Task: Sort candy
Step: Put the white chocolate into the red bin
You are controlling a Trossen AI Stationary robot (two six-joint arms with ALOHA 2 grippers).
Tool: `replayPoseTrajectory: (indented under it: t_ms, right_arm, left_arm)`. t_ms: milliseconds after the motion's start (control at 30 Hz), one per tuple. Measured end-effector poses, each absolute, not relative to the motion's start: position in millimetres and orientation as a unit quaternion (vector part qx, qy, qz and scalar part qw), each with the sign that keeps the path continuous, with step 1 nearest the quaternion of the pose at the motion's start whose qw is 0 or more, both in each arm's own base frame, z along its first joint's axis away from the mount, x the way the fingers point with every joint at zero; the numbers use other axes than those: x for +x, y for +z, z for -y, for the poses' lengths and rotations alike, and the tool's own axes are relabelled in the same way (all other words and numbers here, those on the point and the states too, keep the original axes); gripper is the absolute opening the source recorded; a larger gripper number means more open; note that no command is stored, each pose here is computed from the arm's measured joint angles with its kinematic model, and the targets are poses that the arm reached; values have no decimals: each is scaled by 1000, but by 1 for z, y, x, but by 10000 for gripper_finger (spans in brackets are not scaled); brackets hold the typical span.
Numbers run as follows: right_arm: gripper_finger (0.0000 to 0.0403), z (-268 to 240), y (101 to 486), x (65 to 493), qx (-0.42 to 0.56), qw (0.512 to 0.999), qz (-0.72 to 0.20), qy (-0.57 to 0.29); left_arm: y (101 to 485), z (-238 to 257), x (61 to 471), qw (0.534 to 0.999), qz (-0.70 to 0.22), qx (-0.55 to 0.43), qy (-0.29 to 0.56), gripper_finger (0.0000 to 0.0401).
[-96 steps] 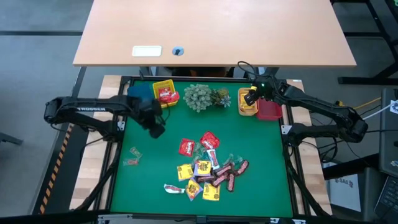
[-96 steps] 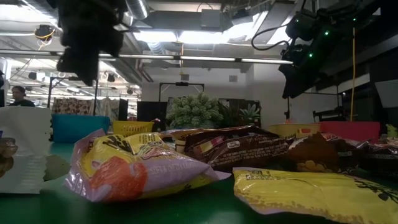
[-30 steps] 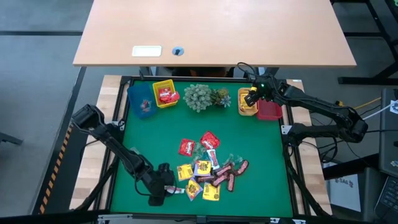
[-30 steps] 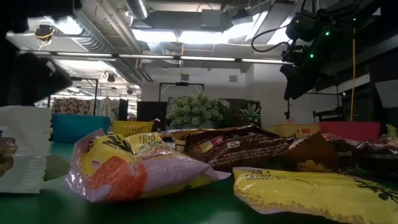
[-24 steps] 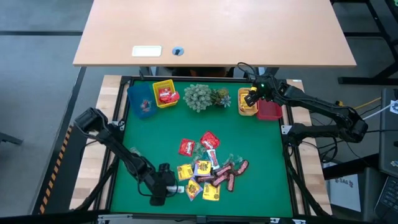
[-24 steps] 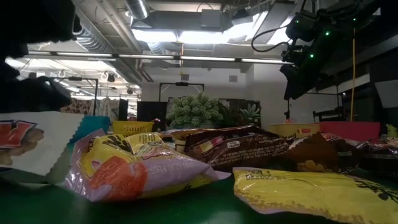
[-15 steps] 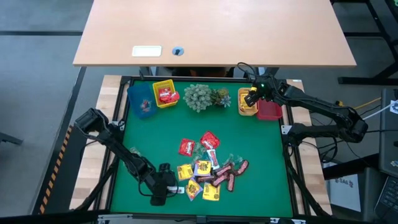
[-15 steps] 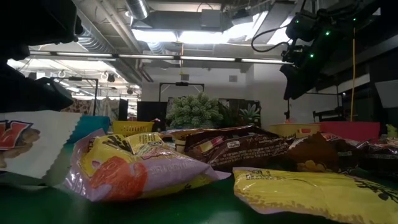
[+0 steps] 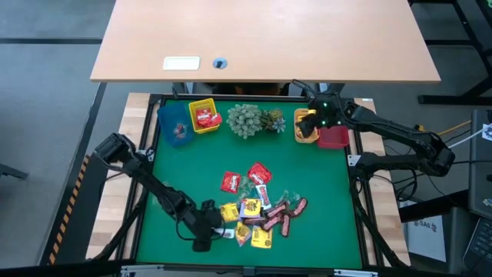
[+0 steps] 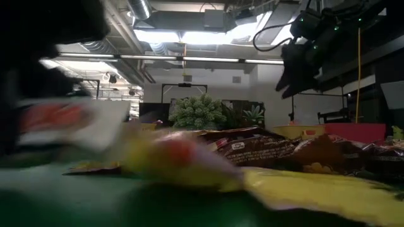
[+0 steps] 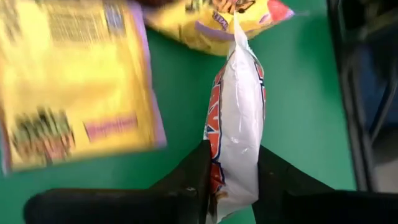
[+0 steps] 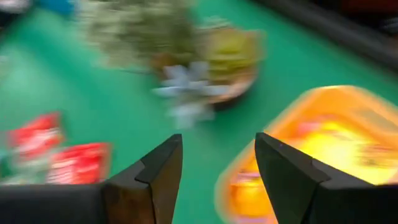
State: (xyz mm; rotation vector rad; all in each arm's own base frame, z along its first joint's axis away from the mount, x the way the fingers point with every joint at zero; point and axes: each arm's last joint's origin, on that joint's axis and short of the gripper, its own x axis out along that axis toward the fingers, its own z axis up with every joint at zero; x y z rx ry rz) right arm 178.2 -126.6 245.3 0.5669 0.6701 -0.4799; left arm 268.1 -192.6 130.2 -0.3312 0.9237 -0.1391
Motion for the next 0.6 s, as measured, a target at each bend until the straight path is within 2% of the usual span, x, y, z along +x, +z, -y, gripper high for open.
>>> replayPoseTrajectory:
  t_ms: [267,600]
  right_arm:
    - [202,116,252,184,403,868,-287,-46]
    - [202,71,251,213,415,848,-323,57]
  left_arm:
    - [140,161,300,901,-373,-217,-34,73]
    - [154,106,334,927,-257,-270,50,73]
